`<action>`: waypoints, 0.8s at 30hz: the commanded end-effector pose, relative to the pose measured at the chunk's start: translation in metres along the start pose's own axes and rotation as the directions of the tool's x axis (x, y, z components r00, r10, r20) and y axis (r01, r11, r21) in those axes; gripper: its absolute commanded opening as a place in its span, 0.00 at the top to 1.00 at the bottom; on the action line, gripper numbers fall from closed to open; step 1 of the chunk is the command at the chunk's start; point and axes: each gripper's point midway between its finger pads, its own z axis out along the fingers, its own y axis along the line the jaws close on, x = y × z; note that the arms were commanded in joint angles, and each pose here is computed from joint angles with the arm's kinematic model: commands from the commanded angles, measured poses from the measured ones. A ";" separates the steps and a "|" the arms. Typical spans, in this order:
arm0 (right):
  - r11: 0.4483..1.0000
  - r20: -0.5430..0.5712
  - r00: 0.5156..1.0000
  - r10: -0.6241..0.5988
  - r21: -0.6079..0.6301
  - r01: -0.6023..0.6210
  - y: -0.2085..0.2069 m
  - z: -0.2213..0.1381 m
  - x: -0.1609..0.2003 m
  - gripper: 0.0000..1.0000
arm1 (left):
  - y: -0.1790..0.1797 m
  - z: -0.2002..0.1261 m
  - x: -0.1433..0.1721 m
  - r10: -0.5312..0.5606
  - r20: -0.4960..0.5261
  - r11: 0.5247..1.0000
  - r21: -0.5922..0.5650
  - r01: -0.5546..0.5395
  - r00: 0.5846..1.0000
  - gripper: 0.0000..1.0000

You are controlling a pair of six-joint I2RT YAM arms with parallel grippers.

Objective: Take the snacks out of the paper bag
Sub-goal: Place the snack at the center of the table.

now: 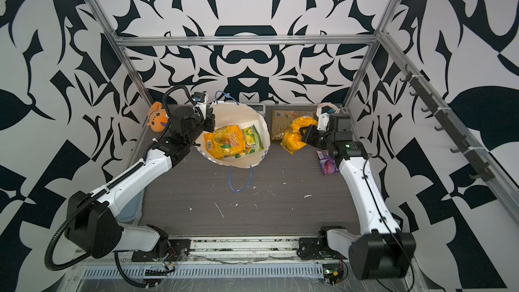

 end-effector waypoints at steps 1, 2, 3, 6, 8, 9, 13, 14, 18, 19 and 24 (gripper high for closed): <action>0.964 -0.074 0.994 -0.078 -0.258 0.057 0.037 0.018 0.001 1.00 | 0.002 -0.007 -0.043 -0.036 0.119 0.999 0.010 0.035 0.992 1.00; 0.959 -0.105 0.992 -0.068 -0.281 0.036 0.036 0.027 0.003 1.00 | 0.001 -0.007 -0.043 -0.036 0.119 0.999 0.011 0.035 0.992 1.00; 0.952 -0.130 0.989 -0.065 -0.305 0.022 0.035 0.037 0.005 1.00 | 0.001 -0.007 -0.044 -0.036 0.119 0.999 0.013 0.035 0.992 1.00; 0.943 -0.183 0.980 -0.083 -0.331 0.018 0.027 0.061 0.013 1.00 | 0.000 -0.008 -0.045 -0.035 0.120 0.999 0.017 0.033 0.992 1.00; 0.928 -0.222 0.971 -0.090 -0.373 0.001 0.025 0.072 0.018 1.00 | 0.000 -0.007 -0.043 -0.035 0.115 0.999 0.020 0.033 0.993 1.00; 0.921 -0.241 0.966 -0.095 -0.390 -0.007 0.025 0.077 0.020 1.00 | 0.000 -0.007 -0.044 -0.033 0.116 0.999 0.020 0.031 0.993 1.00; 0.929 -0.316 0.940 -0.128 -0.369 0.002 0.007 0.094 0.033 0.99 | 0.000 -0.007 -0.043 -0.030 0.113 0.999 0.020 0.028 0.993 1.00; 0.940 -0.331 0.935 -0.126 -0.341 0.006 0.000 0.097 0.036 0.96 | -0.001 -0.007 -0.044 -0.031 0.115 0.999 0.022 0.028 0.993 1.00; 0.980 -0.327 0.939 -0.104 -0.194 0.041 -0.023 0.095 0.028 0.67 | -0.002 -0.007 -0.044 -0.027 0.109 0.999 0.029 0.024 0.994 1.00; 0.991 -0.315 0.945 -0.092 -0.125 0.055 -0.031 0.092 0.023 0.58 | -0.003 -0.007 -0.045 -0.026 0.107 0.999 0.031 0.023 0.994 1.00; 0.978 -0.252 0.965 -0.065 0.174 0.111 -0.061 0.062 0.001 0.54 | -0.003 -0.006 -0.042 -0.026 0.103 0.999 0.034 0.022 0.994 1.00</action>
